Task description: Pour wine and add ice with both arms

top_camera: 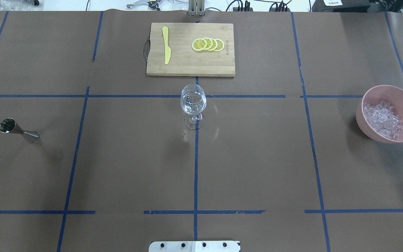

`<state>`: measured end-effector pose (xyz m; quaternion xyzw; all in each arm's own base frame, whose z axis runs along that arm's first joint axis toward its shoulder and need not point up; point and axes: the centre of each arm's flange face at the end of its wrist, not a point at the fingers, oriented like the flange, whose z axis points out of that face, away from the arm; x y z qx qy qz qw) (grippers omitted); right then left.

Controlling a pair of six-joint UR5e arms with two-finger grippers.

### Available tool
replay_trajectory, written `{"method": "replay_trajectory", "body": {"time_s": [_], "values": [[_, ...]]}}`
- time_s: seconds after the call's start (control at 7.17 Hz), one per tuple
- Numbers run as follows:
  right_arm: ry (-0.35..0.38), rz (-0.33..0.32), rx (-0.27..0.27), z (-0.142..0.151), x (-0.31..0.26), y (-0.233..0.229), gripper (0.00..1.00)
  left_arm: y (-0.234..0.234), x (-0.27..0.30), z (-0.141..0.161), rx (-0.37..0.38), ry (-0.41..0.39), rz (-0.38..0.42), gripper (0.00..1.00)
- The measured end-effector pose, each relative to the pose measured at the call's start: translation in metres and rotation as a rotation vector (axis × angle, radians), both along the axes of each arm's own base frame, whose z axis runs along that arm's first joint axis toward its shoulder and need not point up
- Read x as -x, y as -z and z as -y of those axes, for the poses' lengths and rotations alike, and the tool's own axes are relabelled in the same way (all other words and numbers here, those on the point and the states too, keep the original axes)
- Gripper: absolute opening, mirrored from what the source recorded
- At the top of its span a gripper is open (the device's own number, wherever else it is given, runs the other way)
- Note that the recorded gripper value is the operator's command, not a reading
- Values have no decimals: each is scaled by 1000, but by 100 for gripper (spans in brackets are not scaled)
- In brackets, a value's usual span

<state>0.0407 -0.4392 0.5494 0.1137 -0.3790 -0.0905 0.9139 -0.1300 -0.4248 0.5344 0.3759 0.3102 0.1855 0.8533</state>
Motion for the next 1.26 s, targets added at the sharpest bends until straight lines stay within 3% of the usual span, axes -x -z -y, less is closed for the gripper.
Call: {"method": "replay_trajectory", "body": {"time_s": [0.7, 1.26], "values": [[-137, 100, 24, 4, 75, 31, 98, -1, -2, -1, -4, 8, 19, 100], [-209, 63, 36, 3, 133, 35, 99, 1, -2, -1, -10, 10, 24, 100]]}}
